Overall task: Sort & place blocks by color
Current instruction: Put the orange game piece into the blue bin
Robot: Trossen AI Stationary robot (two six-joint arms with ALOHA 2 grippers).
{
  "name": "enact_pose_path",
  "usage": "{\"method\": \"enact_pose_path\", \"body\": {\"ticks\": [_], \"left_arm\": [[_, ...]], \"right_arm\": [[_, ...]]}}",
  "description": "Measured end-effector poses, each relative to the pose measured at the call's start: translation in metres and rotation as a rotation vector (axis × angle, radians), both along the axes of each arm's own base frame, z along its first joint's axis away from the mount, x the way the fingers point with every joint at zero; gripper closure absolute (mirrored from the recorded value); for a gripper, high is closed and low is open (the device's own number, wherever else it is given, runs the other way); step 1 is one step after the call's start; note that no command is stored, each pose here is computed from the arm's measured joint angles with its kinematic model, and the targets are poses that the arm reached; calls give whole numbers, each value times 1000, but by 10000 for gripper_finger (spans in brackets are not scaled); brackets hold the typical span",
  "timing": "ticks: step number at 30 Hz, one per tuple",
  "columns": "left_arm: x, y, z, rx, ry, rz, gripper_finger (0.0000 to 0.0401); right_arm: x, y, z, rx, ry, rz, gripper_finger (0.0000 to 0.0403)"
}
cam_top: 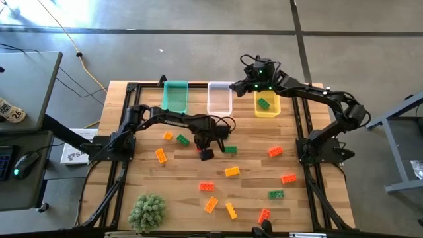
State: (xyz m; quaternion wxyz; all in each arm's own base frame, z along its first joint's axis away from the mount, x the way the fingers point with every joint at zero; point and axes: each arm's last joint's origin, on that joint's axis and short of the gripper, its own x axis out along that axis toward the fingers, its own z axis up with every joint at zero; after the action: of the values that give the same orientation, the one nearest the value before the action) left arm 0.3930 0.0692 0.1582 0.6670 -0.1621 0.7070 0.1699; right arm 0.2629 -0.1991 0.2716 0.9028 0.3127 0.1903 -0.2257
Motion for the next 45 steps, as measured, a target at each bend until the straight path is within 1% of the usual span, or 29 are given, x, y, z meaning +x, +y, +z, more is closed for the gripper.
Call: {"method": "enact_pose_path", "body": {"ticks": [5, 10, 13, 19, 22, 25, 28, 33, 36, 38, 40, 45], "left_arm": [[2, 2, 10, 9, 13, 103, 358], [10, 4, 29, 45, -36, 194, 332], [14, 5, 41, 48, -60, 250, 321], [13, 4, 50, 53, -47, 404, 312], [13, 1, 50, 57, -38, 484, 311], [13, -4, 50, 73, -35, 531, 311], [8, -11, 60, 86, -35, 562, 311], [0, -20, 83, 107, -88, 605, 311], [-8, -25, 99, 160, -117, 617, 311], [-14, -28, 110, 192, -138, 627, 311], [-19, -29, 118, 191, -146, 637, 311], [-33, -24, 133, 131, -132, 694, 298]], "right_arm": [[-1, 1, -3, -11, 38, 24, 176], [-3, 2, -6, -16, 78, 44, 176], [-4, 3, -8, -3, 98, 47, 176], [-8, 2, -4, -52, 102, 83, 176], [-16, 0, 3, -67, 78, 102, 176], [-25, -2, 10, -91, 68, 95, 176], [-33, -3, 17, -121, 70, 88, 176], [-43, -4, 23, -146, 76, 80, 176], [-45, -4, 23, -149, 83, 87, 176], [-46, -3, 22, -131, 87, 103, 176], [-46, -3, 22, -131, 91, 111, 176], [-46, -2, 20, -133, 105, 126, 176]]}}
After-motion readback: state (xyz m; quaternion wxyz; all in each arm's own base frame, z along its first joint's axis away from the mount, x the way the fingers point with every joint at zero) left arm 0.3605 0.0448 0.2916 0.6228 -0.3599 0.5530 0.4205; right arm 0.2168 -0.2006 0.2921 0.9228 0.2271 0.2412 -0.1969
